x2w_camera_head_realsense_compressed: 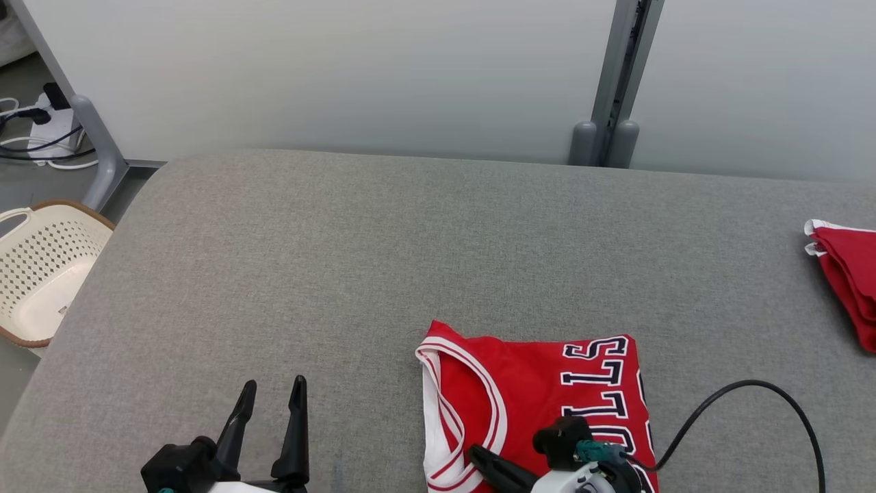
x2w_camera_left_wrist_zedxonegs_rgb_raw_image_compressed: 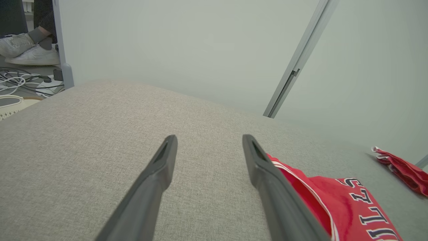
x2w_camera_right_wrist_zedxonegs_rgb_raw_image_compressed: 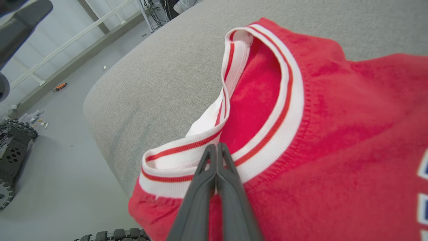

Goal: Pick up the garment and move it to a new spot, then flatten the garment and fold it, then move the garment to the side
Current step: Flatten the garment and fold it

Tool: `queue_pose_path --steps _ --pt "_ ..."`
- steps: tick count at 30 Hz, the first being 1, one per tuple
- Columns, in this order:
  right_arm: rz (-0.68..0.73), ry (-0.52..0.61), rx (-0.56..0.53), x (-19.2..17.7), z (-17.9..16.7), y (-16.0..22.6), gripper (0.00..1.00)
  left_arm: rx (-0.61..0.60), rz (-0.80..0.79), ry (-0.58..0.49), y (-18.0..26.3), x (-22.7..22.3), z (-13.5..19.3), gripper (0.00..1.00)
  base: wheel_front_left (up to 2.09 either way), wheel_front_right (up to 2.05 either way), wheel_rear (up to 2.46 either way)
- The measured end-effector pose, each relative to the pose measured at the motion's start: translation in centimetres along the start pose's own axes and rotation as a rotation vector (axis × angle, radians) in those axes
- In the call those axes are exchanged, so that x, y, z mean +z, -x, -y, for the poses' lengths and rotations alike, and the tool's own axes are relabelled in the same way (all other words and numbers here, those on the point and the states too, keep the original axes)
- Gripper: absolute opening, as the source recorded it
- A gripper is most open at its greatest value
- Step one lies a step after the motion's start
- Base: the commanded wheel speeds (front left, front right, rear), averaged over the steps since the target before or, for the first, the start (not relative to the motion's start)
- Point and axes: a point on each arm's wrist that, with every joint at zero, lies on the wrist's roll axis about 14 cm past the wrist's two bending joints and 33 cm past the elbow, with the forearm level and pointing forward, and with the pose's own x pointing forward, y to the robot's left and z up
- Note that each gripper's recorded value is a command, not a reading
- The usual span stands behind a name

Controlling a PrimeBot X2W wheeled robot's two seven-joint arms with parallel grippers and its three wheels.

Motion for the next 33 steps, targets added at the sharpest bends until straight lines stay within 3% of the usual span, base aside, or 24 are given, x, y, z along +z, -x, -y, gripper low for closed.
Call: queue_pose_path --steps 4,17,27,33 --pt "-0.014 0.024 -0.011 -0.2 0.7 0.0 0.0 -0.005 -0.008 0.0 -0.2 -0.2 0.2 1.0 0.0 0.0 0.0" --pt "-0.079 0.098 0.151 -0.9 -3.3 -1.4 0.0 0.02 -0.014 -0.001 0.0 -0.3 -0.5 1.0 0.0 0.0 0.0" --pt "-0.14 0.143 0.183 -2.1 -3.5 -1.6 0.0 0.032 -0.02 -0.001 -0.4 -0.5 -0.9 1.0 0.0 0.0 0.0" --pt "-0.043 0.148 0.183 0.7 -3.3 -2.2 0.0 0.022 -0.02 0.0 -0.7 -0.5 -0.6 1.0 0.0 0.0 0.0"
